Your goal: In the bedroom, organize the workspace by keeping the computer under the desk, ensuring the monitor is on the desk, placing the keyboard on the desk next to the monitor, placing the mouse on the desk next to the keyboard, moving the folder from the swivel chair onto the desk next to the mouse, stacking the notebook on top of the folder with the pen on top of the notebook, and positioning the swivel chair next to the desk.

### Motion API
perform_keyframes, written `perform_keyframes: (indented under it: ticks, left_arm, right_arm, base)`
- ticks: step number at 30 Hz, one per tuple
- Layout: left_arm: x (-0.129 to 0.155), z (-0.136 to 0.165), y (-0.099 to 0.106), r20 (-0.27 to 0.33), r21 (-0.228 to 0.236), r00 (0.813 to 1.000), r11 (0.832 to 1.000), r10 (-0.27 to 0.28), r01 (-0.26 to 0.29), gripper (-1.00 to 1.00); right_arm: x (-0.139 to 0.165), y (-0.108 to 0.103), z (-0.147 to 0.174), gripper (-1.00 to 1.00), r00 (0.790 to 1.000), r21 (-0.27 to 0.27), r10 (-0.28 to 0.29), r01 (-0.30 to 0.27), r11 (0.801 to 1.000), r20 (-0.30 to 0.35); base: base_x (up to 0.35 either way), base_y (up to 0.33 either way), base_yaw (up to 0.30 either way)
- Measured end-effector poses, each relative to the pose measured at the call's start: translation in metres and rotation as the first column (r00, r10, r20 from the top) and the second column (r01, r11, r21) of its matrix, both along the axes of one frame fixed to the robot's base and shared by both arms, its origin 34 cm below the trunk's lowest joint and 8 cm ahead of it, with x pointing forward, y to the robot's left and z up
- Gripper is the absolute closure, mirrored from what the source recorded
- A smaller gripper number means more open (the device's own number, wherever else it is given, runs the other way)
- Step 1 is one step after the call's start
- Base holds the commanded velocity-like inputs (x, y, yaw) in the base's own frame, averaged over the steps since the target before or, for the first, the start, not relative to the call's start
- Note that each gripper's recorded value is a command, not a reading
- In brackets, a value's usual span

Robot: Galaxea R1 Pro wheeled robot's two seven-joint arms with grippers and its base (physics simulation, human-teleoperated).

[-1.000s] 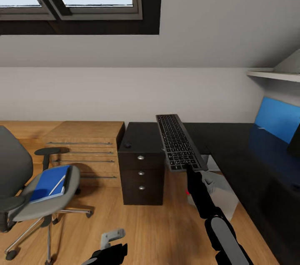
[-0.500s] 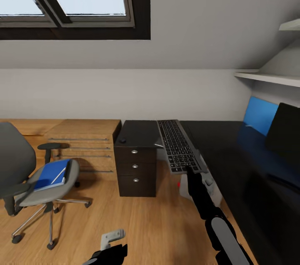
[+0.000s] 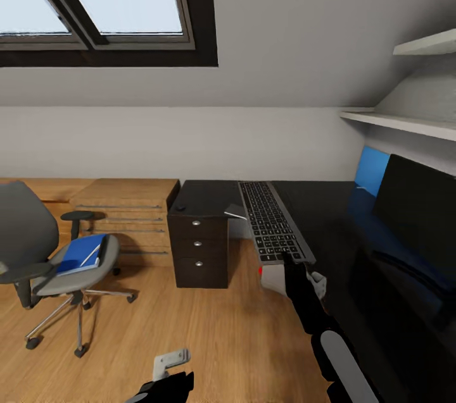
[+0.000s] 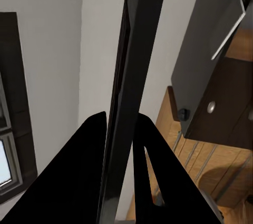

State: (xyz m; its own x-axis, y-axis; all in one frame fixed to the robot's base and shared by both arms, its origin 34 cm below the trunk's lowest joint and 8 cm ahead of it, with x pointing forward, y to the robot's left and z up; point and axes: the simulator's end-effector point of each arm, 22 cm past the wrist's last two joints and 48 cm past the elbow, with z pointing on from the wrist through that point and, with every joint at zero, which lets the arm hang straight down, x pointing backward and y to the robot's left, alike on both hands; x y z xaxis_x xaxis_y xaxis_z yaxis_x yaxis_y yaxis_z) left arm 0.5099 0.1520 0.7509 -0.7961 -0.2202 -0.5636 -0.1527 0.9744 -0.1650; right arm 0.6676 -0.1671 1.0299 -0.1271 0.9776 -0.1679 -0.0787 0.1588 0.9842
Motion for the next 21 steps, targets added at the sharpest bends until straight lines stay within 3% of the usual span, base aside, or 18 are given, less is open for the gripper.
perform_keyframes:
  ticks: [14,16,21]
  left_arm:
    - [-0.002,0.018,0.001,-0.001,0.000,1.000,1.000,0.001,-0.001,-1.00]
    - [-0.002,0.020,0.001,0.000,0.000,1.000,1.000,0.002,-0.002,-1.00]
    - [-0.003,0.026,0.001,0.000,0.000,1.000,1.000,0.002,-0.002,-1.00]
  right_arm:
    - [-0.002,-0.001,0.013,1.00,1.000,-0.002,-0.004,0.004,1.000,-0.012]
    - [-0.001,-0.004,-0.012,1.00,0.997,-0.015,-0.007,0.006,1.000,-0.071]
    - [-0.002,-0.005,-0.016,1.00,0.996,-0.021,-0.009,0.007,1.000,-0.086]
  base:
    - [-0.288,-0.191,0.000]
    - [-0.289,-0.191,0.000]
    - [-0.285,-0.195,0.000]
